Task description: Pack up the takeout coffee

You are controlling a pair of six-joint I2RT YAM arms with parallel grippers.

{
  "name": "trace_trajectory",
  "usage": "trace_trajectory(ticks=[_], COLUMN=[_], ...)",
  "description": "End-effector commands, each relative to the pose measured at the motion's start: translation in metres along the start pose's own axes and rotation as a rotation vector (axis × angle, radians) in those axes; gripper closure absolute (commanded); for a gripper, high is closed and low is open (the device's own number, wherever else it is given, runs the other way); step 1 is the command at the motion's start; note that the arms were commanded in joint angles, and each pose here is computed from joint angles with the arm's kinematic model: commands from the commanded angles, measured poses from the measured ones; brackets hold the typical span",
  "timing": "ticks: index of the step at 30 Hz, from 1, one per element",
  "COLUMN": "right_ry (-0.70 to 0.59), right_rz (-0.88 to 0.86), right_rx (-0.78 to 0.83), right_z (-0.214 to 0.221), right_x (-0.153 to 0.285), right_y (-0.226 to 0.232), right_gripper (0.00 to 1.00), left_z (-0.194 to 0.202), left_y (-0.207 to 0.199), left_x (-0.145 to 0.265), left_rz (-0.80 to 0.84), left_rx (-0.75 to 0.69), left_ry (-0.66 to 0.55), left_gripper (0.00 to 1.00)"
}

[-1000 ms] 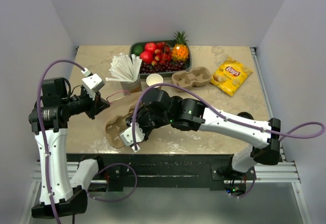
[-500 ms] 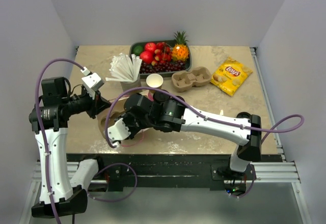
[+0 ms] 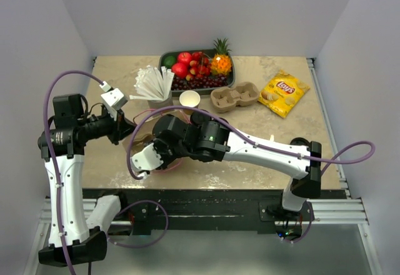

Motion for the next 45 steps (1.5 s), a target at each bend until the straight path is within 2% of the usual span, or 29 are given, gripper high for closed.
trace_trajectory(ticks=[1, 10, 15, 20, 24, 35, 45], right_ry=[0.064, 0.177, 0.199, 0.239, 0.219, 0.191, 0.199], right_rz=[0.000, -0.037, -0.058, 0.017, 0.096, -0.012, -0.081], right_rx=[0.008, 0.034, 0.031, 0.017, 0.014, -0.008, -0.077], right_z=[0.000, 0.012, 0.015, 0.018, 0.015, 0.010, -0.002], right_x=[-0.005, -0.026, -0.034, -0.039, -0.039, -0.041, -0.014], right_y=[-0.002, 0.005, 0.009, 0.000, -0.011, -0.002, -0.002], right_gripper=[0.75, 0.75, 0.75, 0.76, 0.76, 0.76, 0.76], left_z=[-0.010, -0.013, -0.009, -0.010, -0.013, -0.035, -0.012], left_y=[-0.002, -0.002, -0.001, 0.000, 0.002, -0.011, -0.041], left_x=[-0.002, -0.006, -0.007, -0.007, -0.008, -0.001, 0.002], left_rz=[0.041, 0.058, 0.052, 0.044, 0.057, 0.149, 0.257], left_rx=[-0.001, 0.030, 0.041, 0.053, 0.077, 0.147, 0.415], left_ry=[-0.050, -0.078, -0.065, -0.065, -0.056, -0.075, -0.021], left_gripper=[1.00, 1.00, 1.00, 1.00, 1.00, 1.00, 1.00])
Point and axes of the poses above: each gripper's point midway between its finger pads, its own x axis back along the fingers, its own y axis along the line the jaws close on, z = x × y, the point moved 6 cm from there along x, back along the fingers, and after that the axes turned 1 degree about x, right-handed, at the moved point
